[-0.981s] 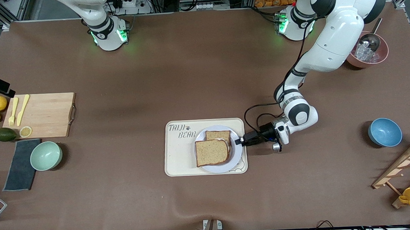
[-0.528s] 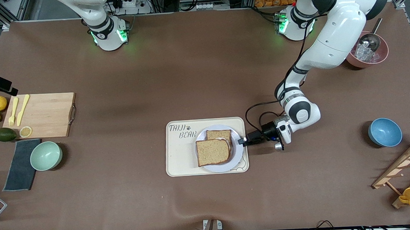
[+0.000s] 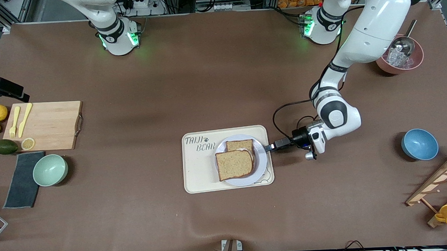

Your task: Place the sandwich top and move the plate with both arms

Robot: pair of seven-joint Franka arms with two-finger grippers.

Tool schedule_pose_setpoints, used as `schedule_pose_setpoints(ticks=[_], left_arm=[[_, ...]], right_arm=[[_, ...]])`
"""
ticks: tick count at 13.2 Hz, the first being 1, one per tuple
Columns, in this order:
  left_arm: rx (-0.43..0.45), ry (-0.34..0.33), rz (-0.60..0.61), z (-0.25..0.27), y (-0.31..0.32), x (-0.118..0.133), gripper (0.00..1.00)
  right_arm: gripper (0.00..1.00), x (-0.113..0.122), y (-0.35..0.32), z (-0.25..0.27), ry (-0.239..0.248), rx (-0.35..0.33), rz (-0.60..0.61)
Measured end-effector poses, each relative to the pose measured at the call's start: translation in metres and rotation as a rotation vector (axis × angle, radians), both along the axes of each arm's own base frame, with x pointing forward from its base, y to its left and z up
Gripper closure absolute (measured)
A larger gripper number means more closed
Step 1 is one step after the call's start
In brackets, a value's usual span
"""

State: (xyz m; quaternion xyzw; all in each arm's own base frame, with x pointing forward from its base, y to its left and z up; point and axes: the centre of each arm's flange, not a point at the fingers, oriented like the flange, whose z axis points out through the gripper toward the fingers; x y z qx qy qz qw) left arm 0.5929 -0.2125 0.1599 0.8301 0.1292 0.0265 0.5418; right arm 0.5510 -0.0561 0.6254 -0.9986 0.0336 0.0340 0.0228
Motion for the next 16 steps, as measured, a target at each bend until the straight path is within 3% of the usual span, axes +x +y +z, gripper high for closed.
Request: schedule_pose_setpoints(ticks=[3, 7, 12, 16], left_arm=[[0.106, 0.003, -0.074, 0.027, 0.022, 0.009, 0.00], [0.366, 0.033, -0.175, 0.094, 0.066, 0.027, 0.00], [0.638, 0.104, -0.249, 0.203, 0.067, 0.020, 0.00], [0.968, 0.118, -0.337, 0.300, 0.073, 0.009, 0.00]], right_arm=[[0.00, 0.000, 0.000, -0.001, 0.003, 0.001, 0.001], [0.00, 0.001, 0.000, -0.002, 0.005, 0.001, 0.003], [0.00, 0.001, -0.002, -0.004, 0.008, 0.000, -0.001], [0.00, 0.003, -0.002, -0.007, 0.012, 0.000, 0.000]])
